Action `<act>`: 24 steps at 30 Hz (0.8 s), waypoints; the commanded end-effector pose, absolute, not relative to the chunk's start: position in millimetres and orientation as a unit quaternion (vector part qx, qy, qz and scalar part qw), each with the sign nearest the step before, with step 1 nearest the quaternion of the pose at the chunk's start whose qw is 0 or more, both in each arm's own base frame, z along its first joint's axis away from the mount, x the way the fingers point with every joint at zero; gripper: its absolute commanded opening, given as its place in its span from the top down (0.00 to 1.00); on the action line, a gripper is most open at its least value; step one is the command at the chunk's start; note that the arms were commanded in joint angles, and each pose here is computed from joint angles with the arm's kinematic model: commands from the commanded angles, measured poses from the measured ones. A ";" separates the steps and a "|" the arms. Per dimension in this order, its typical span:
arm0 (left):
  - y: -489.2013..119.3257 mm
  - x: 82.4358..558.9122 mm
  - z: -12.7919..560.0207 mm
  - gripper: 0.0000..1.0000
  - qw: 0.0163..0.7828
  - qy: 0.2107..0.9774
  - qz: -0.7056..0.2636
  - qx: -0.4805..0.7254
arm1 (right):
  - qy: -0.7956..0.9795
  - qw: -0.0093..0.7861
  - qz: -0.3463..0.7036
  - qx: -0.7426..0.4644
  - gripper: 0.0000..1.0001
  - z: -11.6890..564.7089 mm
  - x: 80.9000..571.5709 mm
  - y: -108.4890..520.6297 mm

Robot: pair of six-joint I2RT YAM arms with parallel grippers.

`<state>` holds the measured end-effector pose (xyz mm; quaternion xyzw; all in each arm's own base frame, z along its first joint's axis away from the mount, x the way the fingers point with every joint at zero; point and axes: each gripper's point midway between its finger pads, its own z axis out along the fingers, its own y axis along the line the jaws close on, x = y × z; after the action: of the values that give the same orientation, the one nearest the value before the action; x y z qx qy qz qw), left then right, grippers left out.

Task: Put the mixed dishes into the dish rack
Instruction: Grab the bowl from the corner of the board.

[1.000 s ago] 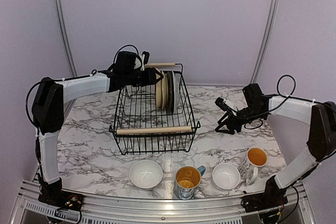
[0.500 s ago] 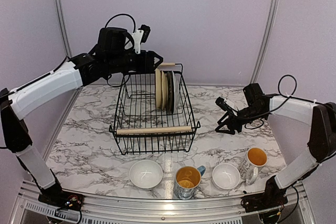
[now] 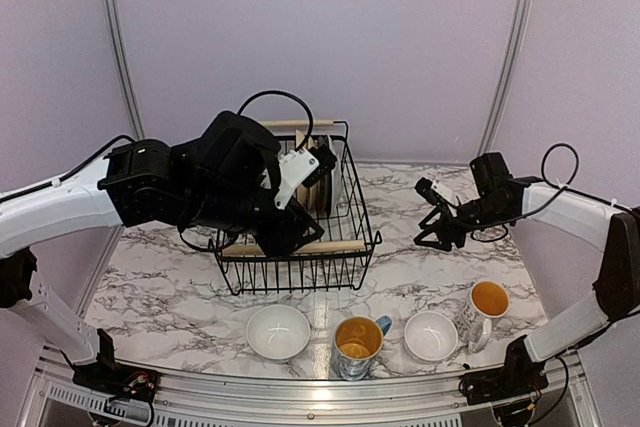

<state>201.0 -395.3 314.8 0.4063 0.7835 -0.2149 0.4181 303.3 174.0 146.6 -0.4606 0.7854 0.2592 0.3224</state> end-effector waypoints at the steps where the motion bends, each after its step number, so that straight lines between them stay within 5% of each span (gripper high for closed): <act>1: -372.1 145.8 260.9 0.56 0.315 0.812 -0.150 0.467 | 0.777 0.354 0.241 -0.462 0.44 167.3 311.3 173.5; 9: -357.2 88.3 176.3 0.63 0.180 0.836 -0.070 0.513 | 0.780 0.353 0.233 -0.461 0.44 164.9 312.9 171.7; 24: -366.0 56.8 104.1 0.61 0.091 0.827 -0.038 0.553 | 0.785 0.350 0.223 -0.459 0.44 159.8 314.8 168.4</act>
<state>68.5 -368.9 116.0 0.5429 0.8303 -0.0348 0.1214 309.2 169.0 150.5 -0.4609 0.7879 0.2335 0.3351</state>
